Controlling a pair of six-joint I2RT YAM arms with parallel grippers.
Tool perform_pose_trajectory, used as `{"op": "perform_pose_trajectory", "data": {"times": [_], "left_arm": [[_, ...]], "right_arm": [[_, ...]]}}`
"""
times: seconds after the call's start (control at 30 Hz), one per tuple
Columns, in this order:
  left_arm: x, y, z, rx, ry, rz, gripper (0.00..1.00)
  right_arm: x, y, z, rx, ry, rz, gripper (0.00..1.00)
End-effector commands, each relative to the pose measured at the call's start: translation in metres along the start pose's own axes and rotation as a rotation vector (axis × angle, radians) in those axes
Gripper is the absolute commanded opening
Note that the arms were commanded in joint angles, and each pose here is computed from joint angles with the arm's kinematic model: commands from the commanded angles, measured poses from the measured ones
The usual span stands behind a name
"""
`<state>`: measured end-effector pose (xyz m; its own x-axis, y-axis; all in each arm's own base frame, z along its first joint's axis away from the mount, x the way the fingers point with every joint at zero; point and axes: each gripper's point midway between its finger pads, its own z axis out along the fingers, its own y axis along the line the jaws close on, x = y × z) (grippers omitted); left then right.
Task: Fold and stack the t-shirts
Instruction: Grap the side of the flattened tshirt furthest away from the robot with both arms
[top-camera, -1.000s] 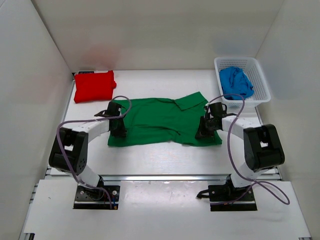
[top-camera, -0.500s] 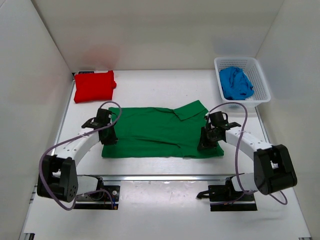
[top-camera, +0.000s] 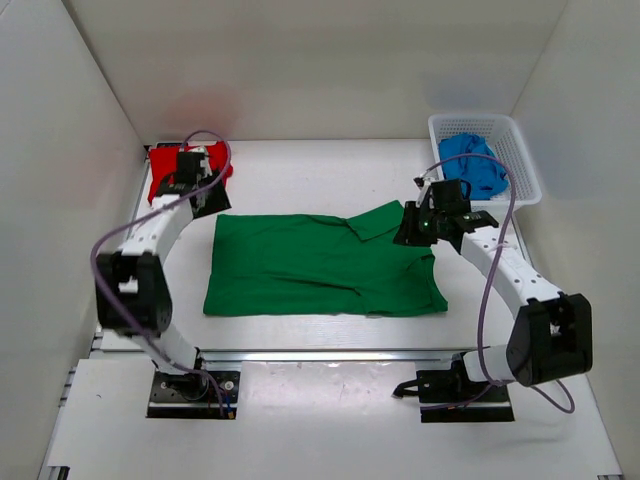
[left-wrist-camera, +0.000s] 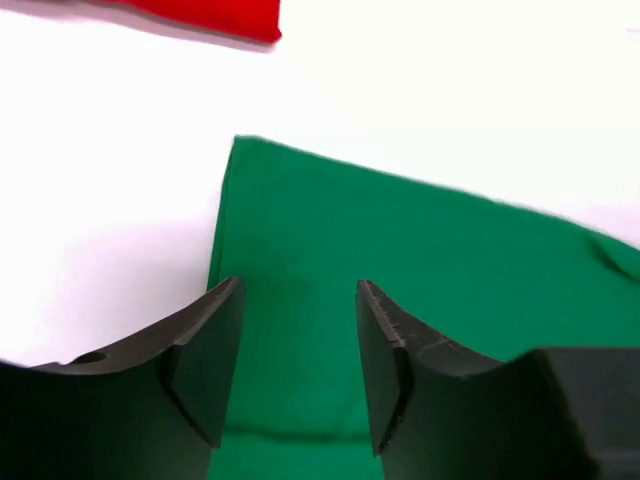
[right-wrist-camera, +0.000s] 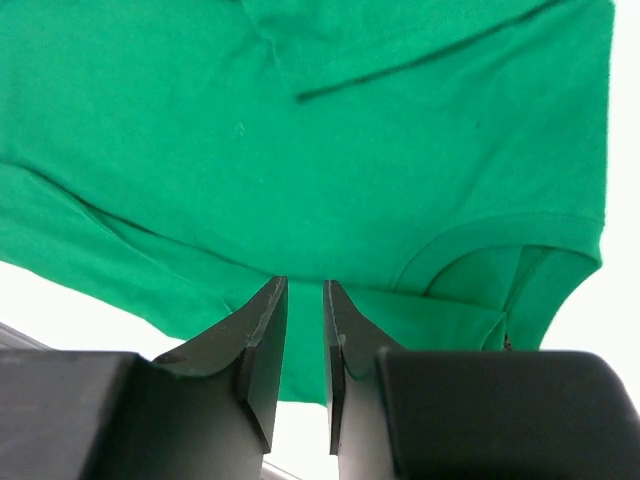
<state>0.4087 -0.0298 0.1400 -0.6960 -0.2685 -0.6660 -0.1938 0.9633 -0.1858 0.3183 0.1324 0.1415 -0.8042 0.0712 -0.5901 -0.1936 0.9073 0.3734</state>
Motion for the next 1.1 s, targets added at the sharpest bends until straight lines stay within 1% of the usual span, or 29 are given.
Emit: {"op": "perform_pose_trajectory", "data": {"times": [0.0,0.03,0.07,0.2,0.27,0.4,0.47,0.67,0.7,0.73,0.77,0.8,0.83,0.87,0.9,0.93,1.0,1.07], "left_arm": [[-0.013,0.006,0.035,-0.051,0.044,0.008,0.58],[-0.009,0.008,0.046,-0.060,0.071,0.001,0.56],[-0.013,0.007,0.050,-0.060,0.073,-0.005,0.55],[-0.010,0.014,0.082,-0.093,0.140,-0.029,0.55],[0.000,0.019,0.093,-0.117,0.177,-0.035,0.53],[0.015,0.028,0.110,-0.134,0.201,-0.041,0.51],[0.016,0.034,0.114,-0.152,0.192,-0.047,0.53],[0.026,0.041,0.125,-0.184,0.226,-0.032,0.58],[0.027,0.040,0.126,-0.177,0.226,-0.035,0.60],[0.029,0.044,0.128,-0.182,0.230,-0.046,0.60],[0.034,0.044,0.130,-0.181,0.239,-0.048,0.59],[0.034,0.041,0.132,-0.163,0.235,-0.055,0.52],[0.036,0.040,0.133,-0.157,0.237,-0.061,0.32],[0.034,0.037,0.132,-0.139,0.236,-0.062,0.24],[0.037,0.037,0.133,-0.138,0.245,-0.059,0.13],[0.037,0.035,0.134,-0.129,0.248,-0.059,0.06],[0.035,0.036,0.133,-0.130,0.240,-0.051,0.04],[0.036,0.037,0.133,-0.132,0.237,-0.050,0.10]], "right_arm": [[-0.009,0.001,0.007,-0.018,-0.010,-0.023,0.19],[-0.008,0.000,0.012,-0.021,0.004,-0.016,0.18],[-0.008,-0.001,0.014,-0.019,0.005,-0.017,0.19],[-0.013,-0.010,0.023,-0.008,0.010,-0.006,0.19],[-0.020,-0.013,0.024,-0.009,0.000,-0.006,0.18],[-0.028,-0.017,0.034,0.000,0.010,-0.004,0.17],[-0.026,-0.017,0.038,-0.001,0.023,-0.013,0.17],[-0.028,-0.020,0.053,0.008,0.048,-0.018,0.18],[-0.032,-0.020,0.057,0.007,0.035,-0.016,0.18],[-0.035,-0.024,0.061,0.014,0.030,-0.005,0.22],[-0.040,-0.026,0.066,0.016,0.021,-0.005,0.29],[-0.042,-0.030,0.074,0.024,0.015,0.005,0.32],[-0.047,-0.035,0.076,0.041,-0.001,0.018,0.36],[-0.056,-0.040,0.081,0.059,-0.018,0.030,0.37],[-0.058,-0.044,0.086,0.065,-0.017,0.033,0.38],[-0.063,-0.050,0.091,0.085,-0.025,0.034,0.38],[-0.070,-0.061,0.096,0.130,-0.038,0.051,0.38],[-0.080,-0.066,0.102,0.148,-0.061,0.049,0.38]]}}
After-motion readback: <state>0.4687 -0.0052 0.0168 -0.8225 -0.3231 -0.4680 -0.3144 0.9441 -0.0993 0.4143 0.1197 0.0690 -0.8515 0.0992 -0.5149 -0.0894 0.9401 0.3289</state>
